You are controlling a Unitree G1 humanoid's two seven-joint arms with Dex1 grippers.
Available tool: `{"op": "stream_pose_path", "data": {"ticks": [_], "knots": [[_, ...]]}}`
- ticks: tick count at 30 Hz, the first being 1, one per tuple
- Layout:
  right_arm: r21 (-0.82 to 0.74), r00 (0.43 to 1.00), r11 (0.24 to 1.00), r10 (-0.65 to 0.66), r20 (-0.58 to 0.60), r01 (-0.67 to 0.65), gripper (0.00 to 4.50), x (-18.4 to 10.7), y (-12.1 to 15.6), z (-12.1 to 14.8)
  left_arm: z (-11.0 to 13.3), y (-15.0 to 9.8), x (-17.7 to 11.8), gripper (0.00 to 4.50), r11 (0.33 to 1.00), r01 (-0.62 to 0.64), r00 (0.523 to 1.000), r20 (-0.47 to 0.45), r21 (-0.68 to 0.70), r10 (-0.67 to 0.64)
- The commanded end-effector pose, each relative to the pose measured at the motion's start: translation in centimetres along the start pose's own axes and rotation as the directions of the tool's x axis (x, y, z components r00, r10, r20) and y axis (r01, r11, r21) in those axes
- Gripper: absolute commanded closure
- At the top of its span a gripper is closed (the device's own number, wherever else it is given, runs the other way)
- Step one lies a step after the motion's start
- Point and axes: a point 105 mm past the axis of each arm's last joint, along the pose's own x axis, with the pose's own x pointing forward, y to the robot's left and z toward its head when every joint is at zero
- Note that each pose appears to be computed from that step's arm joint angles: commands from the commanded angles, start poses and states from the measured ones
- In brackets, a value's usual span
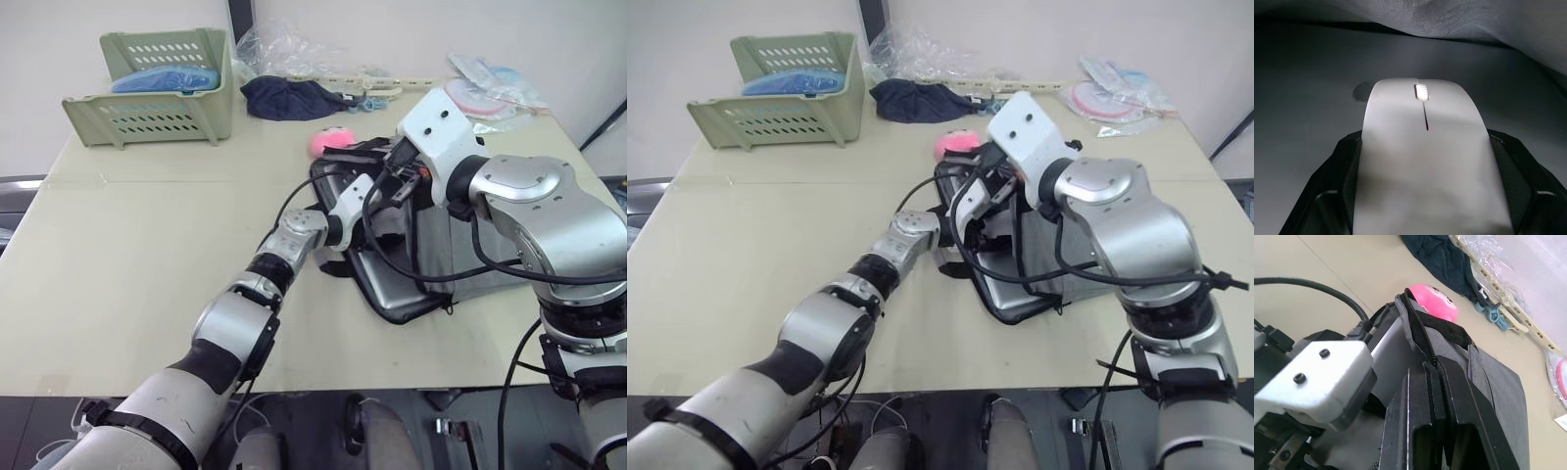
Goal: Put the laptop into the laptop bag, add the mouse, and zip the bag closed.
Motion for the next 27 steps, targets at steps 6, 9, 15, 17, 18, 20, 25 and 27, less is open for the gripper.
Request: {"op": "stream_pose_path", "data": {"ticks": [6, 9, 15, 17, 18, 20, 25, 27], "knots": [[-0.051, 0.990, 0.997, -0.046, 0.133, 0.054, 4.47, -1.7, -0.8, 3.6, 0.9, -0.5, 1.1, 1.65, 1.000, -0.002, 1.000, -0.004, 0.025, 0.002], [-0.052, 0.990, 0.997, -0.047, 0.133, 0.054, 4.47, -1.7, -0.7, 3.7, 0.5, -0.5, 1.2, 1.65, 1.000, -0.012, 1.000, -0.018, 0.016, 0.012], [-0.054, 0.991, 0.997, -0.040, 0.131, 0.048, 4.47, -1.8, -0.7, 3.7, 0.2, -0.6, 1.4, 1.65, 1.000, -0.016, 0.999, -0.027, 0.006, 0.016], [-0.057, 0.991, 0.997, -0.037, 0.129, 0.044, 4.47, -1.8, -0.6, 3.7, 0.2, -0.7, 1.4, 1.65, 1.000, -0.014, 1.000, -0.027, 0.004, 0.014], [-0.058, 0.991, 0.997, -0.036, 0.129, 0.044, 4.47, -1.8, -0.6, 3.7, 0.3, -0.7, 1.4, 1.65, 1.000, -0.014, 1.000, -0.027, 0.003, 0.014], [-0.059, 0.991, 0.997, -0.035, 0.128, 0.043, 4.47, -1.8, -0.6, 3.8, 0.3, -0.7, 1.4, 1.65, 1.000, -0.014, 1.000, -0.026, 0.002, 0.014], [-0.060, 0.991, 0.997, -0.032, 0.128, 0.040, 4.47, -1.9, -0.6, 3.8, 0.2, -0.8, 1.5, 1.65, 1.000, -0.012, 0.999, -0.030, -0.004, 0.011], [-0.059, 0.991, 0.998, -0.030, 0.130, 0.037, 4.47, -1.9, -0.5, 3.8, 0.0, -0.7, 1.5, 1.65, 1.000, -0.016, 0.999, -0.035, -0.003, 0.016]]}}
